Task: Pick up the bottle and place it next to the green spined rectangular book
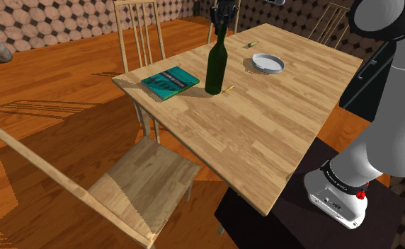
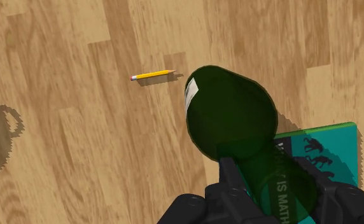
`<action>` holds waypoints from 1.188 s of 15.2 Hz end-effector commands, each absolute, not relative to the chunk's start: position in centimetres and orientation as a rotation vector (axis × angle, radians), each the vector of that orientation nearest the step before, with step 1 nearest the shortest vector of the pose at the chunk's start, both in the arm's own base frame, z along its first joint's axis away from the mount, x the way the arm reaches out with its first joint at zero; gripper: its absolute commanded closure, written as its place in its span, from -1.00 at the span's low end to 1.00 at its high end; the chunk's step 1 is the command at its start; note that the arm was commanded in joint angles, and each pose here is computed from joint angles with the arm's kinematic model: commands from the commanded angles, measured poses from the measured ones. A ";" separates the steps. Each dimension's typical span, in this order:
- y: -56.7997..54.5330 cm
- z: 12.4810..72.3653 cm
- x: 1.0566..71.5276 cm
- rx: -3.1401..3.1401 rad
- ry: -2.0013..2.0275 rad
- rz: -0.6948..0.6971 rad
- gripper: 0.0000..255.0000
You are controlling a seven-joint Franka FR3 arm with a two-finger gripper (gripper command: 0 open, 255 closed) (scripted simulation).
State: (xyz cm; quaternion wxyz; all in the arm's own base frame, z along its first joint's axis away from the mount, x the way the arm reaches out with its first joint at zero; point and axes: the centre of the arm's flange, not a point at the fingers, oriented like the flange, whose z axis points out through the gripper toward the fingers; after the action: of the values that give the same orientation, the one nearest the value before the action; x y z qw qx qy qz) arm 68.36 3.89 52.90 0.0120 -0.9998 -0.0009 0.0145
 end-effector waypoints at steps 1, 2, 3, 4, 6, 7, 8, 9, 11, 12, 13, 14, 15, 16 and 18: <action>3.9 52.9 68.4 -3.117 -0.003 0.044 -1.00; 3.9 52.9 68.4 -3.117 -0.003 0.044 -1.00; 3.9 52.9 68.4 -3.117 -0.003 0.044 -1.00; 3.9 52.9 68.4 -3.117 -0.003 0.044 -1.00; 3.9 52.9 68.4 -3.117 -0.003 0.044 -1.00; 3.9 54.3 68.4 -3.117 -0.003 0.044 -1.00; 3.8 55.6 68.4 -3.117 -0.003 0.044 -1.00; 3.8 56.9 68.5 -3.117 -0.003 0.044 -1.00; 3.8 57.9 68.5 -3.117 -0.003 0.044 -1.00; 3.8 57.9 68.5 -3.117 -0.003 0.044 -1.00; 3.8 57.9 68.5 -3.117 -0.003 0.044 -1.00; 3.8 57.9 68.5 -3.117 -0.003 0.044 -1.00; 3.8 57.9 68.5 -3.117 -0.003 0.044 -1.00; 3.8 57.9 68.5 -3.117 -0.003 0.044 -1.00; 3.8 57.9 68.5 -3.117 -0.003 0.044 -1.00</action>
State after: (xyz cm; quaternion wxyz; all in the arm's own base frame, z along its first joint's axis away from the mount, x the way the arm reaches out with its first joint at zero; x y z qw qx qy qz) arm 68.50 3.77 57.93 0.0121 -0.9998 -0.0009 0.0141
